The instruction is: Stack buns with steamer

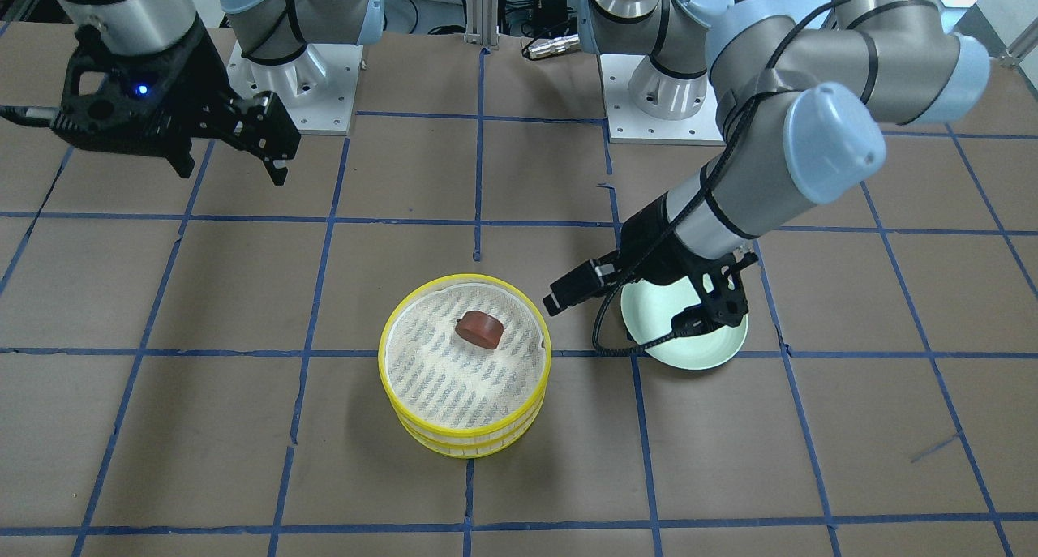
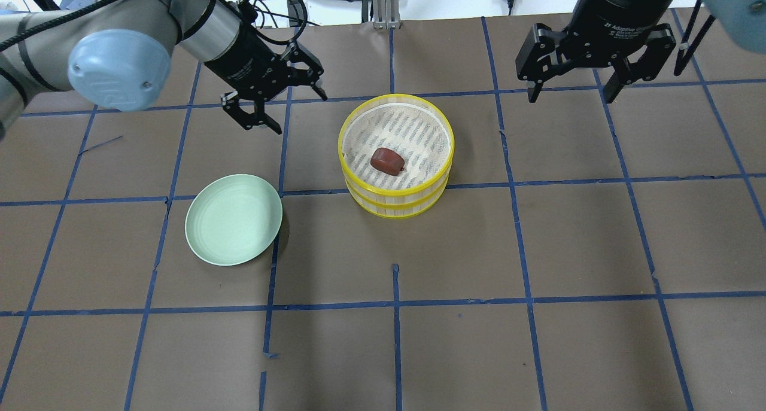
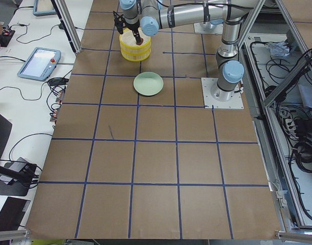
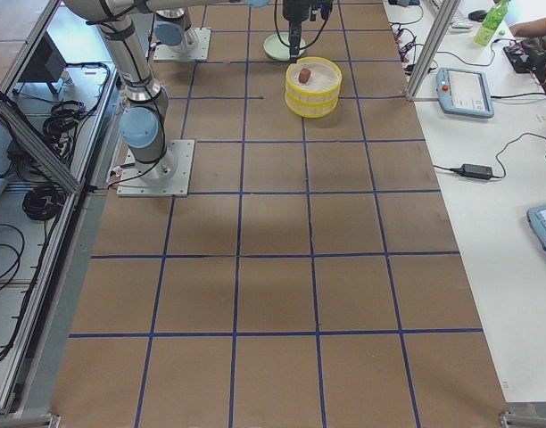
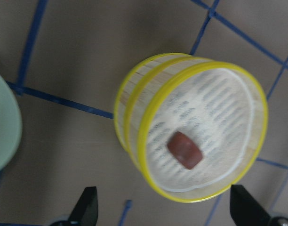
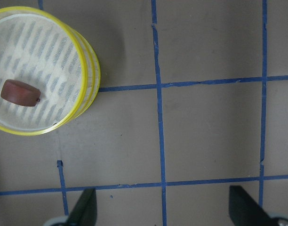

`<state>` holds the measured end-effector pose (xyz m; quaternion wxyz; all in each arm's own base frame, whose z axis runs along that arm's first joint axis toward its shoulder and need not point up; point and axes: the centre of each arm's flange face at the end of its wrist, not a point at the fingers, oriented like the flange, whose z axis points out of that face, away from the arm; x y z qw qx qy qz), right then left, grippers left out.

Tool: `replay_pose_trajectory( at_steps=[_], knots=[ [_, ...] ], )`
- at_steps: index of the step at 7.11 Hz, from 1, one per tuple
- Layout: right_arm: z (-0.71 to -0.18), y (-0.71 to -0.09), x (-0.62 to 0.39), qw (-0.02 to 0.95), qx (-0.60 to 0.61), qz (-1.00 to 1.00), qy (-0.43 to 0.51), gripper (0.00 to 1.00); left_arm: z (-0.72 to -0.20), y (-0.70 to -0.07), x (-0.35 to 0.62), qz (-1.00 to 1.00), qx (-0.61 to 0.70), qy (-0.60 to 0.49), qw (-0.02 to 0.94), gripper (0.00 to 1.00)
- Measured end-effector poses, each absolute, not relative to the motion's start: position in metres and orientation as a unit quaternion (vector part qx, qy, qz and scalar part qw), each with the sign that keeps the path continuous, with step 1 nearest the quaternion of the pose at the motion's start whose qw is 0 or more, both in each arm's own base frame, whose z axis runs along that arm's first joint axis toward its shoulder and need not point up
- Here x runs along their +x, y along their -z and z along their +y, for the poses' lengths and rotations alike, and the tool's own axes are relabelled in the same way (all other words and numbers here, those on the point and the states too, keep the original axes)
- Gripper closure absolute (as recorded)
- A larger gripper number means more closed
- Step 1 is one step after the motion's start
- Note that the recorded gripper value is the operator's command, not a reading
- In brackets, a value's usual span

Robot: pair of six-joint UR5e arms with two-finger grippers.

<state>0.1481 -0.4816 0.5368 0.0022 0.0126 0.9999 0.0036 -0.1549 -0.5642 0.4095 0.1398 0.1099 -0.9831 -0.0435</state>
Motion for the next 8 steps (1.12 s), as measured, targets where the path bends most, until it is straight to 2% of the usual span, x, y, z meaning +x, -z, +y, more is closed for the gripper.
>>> replay_pose_trajectory(
  at_steps=[2, 4, 8],
  knots=[
    [-0.473, -0.538, 0.151, 0.002, 0.002, 1.0, -0.016, 0.0, -0.55, -0.452, -0.145, -0.997, -0.009, 0.056, 0.05, 0.0],
    [-0.473, -0.537, 0.152, 0.003, 0.001, 1.0, -0.02, 0.0, -0.529, -0.513, -0.158, -0.998, -0.058, 0.027, 0.02, 0.0],
    [-0.475, -0.534, 0.152, 0.004, 0.001, 1.0, -0.022, 0.0, -0.504, -0.517, -0.162, -0.999, -0.035, -0.009, 0.026, 0.0]
  ],
)
